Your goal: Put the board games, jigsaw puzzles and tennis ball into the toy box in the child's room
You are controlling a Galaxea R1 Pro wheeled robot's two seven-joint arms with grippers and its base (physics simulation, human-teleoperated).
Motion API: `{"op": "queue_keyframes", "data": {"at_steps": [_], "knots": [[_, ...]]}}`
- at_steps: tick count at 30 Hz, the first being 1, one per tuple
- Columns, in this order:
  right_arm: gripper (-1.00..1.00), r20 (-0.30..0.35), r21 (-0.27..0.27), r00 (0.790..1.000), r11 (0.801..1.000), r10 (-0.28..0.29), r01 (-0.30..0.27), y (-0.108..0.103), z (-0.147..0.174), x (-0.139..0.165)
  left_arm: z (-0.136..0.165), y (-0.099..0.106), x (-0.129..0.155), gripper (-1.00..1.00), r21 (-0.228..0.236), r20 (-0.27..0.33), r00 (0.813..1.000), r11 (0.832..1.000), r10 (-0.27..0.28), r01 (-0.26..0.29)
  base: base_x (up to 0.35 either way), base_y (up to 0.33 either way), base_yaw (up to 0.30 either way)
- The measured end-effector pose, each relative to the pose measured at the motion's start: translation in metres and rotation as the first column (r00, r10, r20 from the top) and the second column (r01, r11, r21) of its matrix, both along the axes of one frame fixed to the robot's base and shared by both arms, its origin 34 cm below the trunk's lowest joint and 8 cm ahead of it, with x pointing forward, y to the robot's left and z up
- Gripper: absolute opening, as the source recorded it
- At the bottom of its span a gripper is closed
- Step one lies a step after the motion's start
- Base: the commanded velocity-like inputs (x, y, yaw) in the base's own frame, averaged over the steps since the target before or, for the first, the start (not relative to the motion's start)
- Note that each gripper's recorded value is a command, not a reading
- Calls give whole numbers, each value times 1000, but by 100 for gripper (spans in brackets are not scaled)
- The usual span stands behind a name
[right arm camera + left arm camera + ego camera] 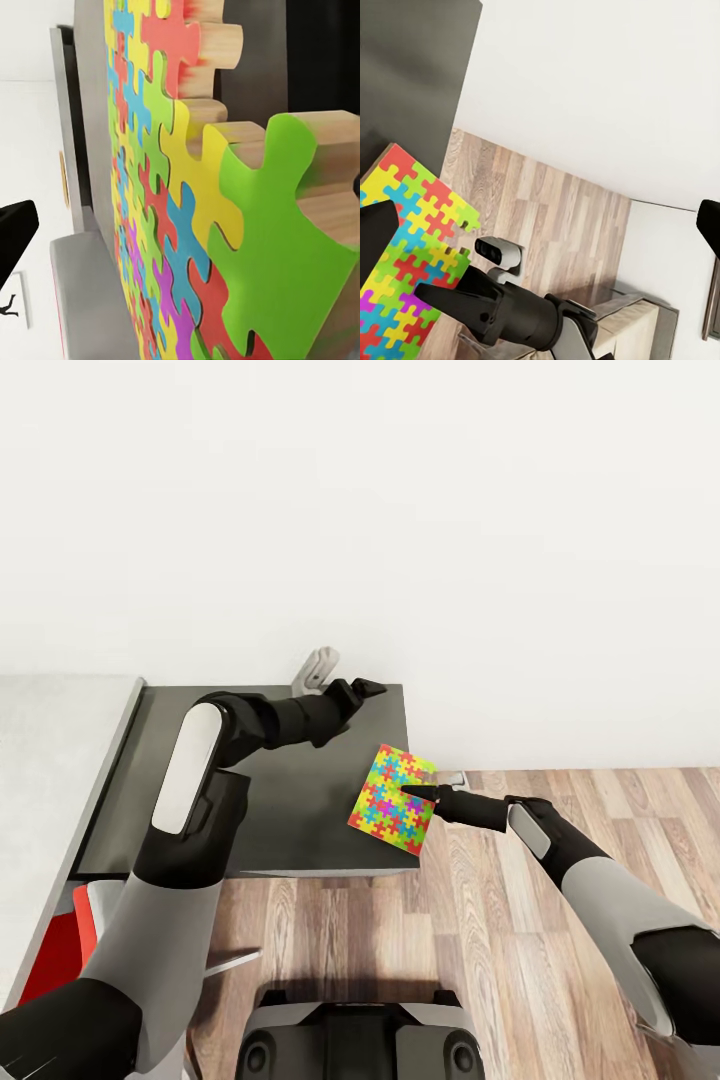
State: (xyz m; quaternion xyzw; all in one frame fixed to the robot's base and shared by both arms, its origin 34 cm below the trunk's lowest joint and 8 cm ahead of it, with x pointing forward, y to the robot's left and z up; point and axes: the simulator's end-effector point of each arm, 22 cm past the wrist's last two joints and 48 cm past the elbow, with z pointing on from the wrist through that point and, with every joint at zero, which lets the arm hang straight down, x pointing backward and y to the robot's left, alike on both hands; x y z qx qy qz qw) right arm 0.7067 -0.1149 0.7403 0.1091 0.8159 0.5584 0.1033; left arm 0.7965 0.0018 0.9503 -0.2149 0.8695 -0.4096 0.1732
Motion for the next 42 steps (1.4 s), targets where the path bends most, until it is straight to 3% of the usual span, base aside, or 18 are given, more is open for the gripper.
{"op": "queue_keyframes", "data": {"at_steps": [1,20,33,42], "knots": [[-100,0,0,1000,1000,0,0,0,0,0,0,0,0,100,0,0,1000,1000,0,0,0,0,0],[-100,-1,-24,1000,1000,-2,2,-5,-4,0,-1,0,0,100,1,-1,1000,1000,0,0,0,0,0],[-100,-8,-72,1000,997,-19,18,-24,-11,4,-1,1,0,100,2,-1,1000,1000,0,0,0,0,0],[-100,34,-83,999,996,-19,22,-36,-1,15,-2,2,0,100,4,-2,1000,1000,1,-1,0,0,0]]}}
